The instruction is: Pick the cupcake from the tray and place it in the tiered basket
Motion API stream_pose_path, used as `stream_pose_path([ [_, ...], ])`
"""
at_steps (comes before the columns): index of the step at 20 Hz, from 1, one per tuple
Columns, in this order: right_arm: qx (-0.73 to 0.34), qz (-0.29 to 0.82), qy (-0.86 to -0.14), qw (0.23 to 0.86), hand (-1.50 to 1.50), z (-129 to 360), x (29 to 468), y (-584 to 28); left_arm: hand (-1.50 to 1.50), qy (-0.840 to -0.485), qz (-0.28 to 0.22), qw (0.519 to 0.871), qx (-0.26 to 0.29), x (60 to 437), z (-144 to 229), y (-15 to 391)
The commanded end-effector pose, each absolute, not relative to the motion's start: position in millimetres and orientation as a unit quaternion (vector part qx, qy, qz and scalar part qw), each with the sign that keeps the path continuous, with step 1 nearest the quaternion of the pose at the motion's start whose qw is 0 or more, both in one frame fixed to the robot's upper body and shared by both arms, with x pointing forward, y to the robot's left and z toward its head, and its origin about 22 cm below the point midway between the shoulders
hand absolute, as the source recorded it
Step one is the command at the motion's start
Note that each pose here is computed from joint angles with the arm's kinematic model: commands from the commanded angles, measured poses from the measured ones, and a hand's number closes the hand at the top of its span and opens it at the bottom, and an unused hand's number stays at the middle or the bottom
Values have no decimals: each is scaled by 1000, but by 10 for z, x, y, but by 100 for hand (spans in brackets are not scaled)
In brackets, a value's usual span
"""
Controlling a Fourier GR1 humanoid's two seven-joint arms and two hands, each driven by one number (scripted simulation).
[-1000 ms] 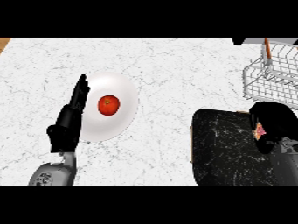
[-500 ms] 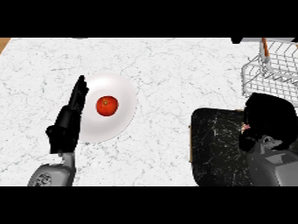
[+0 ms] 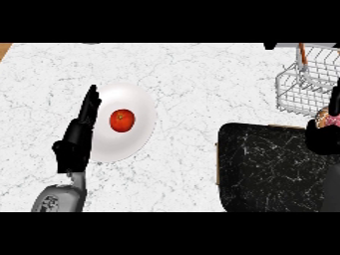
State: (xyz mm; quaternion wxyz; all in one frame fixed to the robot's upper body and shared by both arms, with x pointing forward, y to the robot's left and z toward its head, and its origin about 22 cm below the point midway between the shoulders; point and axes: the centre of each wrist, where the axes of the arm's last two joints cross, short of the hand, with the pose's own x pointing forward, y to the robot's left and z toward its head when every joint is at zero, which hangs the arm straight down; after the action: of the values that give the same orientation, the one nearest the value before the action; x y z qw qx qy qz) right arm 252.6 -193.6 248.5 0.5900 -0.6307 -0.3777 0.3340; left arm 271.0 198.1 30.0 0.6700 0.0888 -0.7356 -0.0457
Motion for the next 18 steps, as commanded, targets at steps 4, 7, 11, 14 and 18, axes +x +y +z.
stream_pose_path([
  [4, -632, 291, -381, 609, 150, 3198, 2348, -2098, 0, -736, -49, 670, 86, 2656, 275, 2063],
  [7, -596, 253, -428, 630, 150, 3357, 2598, -2077, 0, -736, -44, 670, 79, 2743, 239, 2016],
  [11, -563, 222, -452, 656, 150, 3492, 2746, -2150, 0, -734, -60, 672, 82, 2697, 260, 2044],
  [14, -580, 238, -439, 643, 150, 3639, 2885, -2308, 0, -733, -47, 674, 79, 2721, 113, 2033],
  [18, -610, 209, -431, 631, 150, 3450, 3250, -2411, 0, -738, -49, 669, 77, 2747, 277, 2107],
])
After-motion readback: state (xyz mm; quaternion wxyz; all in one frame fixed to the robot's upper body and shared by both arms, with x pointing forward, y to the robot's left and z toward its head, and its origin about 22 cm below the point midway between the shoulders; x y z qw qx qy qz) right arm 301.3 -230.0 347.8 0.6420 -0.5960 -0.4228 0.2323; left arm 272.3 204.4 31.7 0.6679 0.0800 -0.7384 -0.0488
